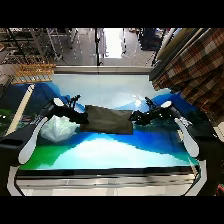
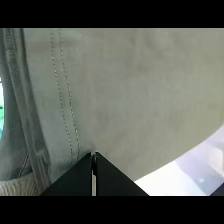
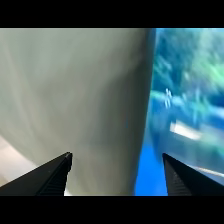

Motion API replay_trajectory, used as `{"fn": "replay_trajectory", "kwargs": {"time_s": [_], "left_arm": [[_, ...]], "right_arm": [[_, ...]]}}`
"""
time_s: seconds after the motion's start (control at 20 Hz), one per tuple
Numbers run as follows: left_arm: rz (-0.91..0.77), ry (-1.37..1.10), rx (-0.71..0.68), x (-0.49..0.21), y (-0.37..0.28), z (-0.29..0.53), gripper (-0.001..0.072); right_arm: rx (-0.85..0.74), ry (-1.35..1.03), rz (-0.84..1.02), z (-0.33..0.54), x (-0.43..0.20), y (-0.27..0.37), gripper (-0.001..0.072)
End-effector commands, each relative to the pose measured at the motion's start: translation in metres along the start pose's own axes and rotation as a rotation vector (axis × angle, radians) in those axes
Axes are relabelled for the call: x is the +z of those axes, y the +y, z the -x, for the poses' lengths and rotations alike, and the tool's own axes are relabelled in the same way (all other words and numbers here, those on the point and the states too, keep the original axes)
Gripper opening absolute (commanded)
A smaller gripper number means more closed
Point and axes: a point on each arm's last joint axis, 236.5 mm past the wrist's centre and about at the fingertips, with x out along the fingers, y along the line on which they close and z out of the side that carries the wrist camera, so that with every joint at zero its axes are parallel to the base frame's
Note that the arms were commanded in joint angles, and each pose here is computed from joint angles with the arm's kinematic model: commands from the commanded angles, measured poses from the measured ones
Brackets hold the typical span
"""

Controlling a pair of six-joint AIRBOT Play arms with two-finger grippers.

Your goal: Fold the clothes and pants, and hang the long-sleeved shirts on hangers.

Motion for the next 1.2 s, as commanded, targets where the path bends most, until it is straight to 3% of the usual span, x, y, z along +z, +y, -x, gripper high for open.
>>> {"fn": "replay_trajectory", "kwargs": {"time_s": [0.0, 0.1, 0.15, 0.25, 0.3, 0.55, 0.8, 1.0, 1.15], "left_arm": [[0.023, 0.020, -0.009, -0.001, -0.002, -0.001, 0.0005], [0.034, 0.035, -0.019, -0.002, -0.006, 0.002, 0.0006], [0.035, 0.049, -0.033, -0.005, -0.011, 0.003, 0.0006], [0.027, 0.116, -0.076, -0.019, -0.025, 0.010, 0.0006], [0.013, 0.159, -0.091, -0.029, -0.032, 0.018, 0.0006], [-0.115, 0.172, -0.116, -0.048, -0.087, 0.089, 0.0006], [-0.271, 0.078, -0.104, -0.070, -0.146, 0.173, 0.0008], [-0.393, 0.007, -0.089, -0.091, -0.178, 0.219, 0.0008], [-0.446, -0.061, -0.077, -0.093, -0.192, 0.237, 0.0009]], "right_arm": [[0.127, 0.005, 0.034, -0.025, 0.009, 0.009, 0.0654], [0.173, 0.091, 0.077, -0.041, -0.001, 0.025, 0.0625], [0.189, 0.126, 0.097, -0.047, -0.006, 0.036, 0.0546], [0.200, 0.138, 0.141, -0.049, -0.004, 0.055, 0.0078], [0.202, 0.135, 0.160, -0.041, -0.001, 0.064, 0.0016], [-0.016, -0.043, 0.156, 0.083, 0.033, 0.087, 0.0014], [-0.196, -0.330, -0.039, 0.283, 0.015, 0.060, 0.0014], [-0.306, -0.565, -0.273, 0.421, -0.039, -0.006, 0.0014], [-0.402, -0.568, -0.498, 0.476, -0.121, -0.076, 0.0014]]}}
